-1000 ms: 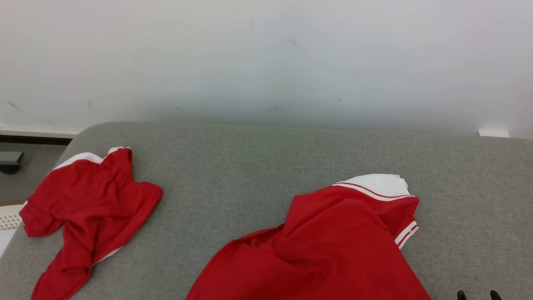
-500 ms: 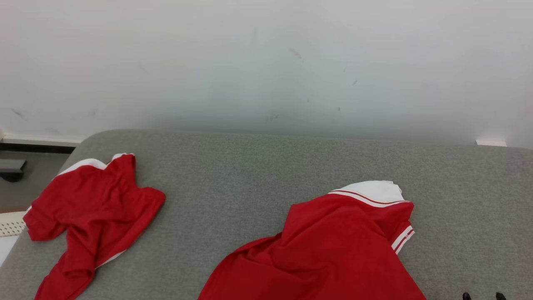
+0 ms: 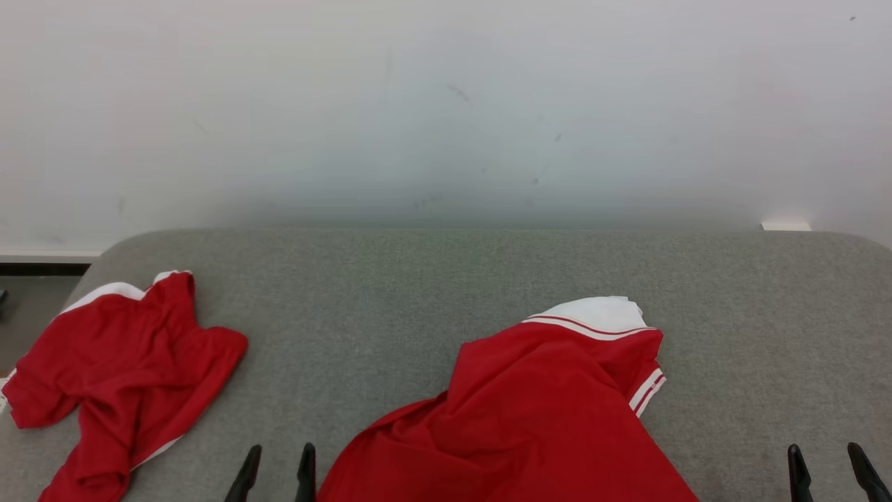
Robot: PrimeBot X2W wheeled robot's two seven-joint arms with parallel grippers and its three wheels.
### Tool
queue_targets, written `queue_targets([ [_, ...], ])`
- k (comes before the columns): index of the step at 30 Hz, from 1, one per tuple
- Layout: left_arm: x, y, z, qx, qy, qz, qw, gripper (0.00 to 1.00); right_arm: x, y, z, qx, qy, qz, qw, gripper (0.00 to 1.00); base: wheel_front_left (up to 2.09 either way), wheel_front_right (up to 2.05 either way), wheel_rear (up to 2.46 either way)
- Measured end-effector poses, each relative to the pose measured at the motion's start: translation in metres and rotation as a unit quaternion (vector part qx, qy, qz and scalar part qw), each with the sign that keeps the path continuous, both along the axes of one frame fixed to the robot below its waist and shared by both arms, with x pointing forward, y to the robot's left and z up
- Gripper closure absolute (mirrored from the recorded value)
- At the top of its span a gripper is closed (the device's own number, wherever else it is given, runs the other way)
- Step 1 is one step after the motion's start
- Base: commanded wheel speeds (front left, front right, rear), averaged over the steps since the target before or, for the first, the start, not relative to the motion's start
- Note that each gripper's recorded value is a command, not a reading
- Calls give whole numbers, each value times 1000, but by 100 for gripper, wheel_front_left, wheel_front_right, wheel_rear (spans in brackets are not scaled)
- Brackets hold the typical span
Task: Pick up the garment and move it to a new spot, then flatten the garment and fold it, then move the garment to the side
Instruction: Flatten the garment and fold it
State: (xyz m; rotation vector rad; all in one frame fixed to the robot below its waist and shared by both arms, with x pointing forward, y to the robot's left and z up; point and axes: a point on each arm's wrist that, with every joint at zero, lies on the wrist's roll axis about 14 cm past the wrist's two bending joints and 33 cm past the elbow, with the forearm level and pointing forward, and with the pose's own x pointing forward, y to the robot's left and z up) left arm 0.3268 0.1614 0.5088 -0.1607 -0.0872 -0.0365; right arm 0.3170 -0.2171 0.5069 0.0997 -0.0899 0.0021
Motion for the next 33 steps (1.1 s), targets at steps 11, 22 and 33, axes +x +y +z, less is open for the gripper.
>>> queue_targets([
  [11,-1,-8,-18,9,26,-17,999,0,-3,19,-10,3,14,14,1000,0,0,0,0],
  [22,-1,-3,-19,3,27,-9,1000,0,7,24,-6,6,9,25,1000,0,0,0,0],
  [33,-19,-18,-67,17,144,-49,988,0,-37,23,-78,-7,194,99,976,0,0,0,0],
])
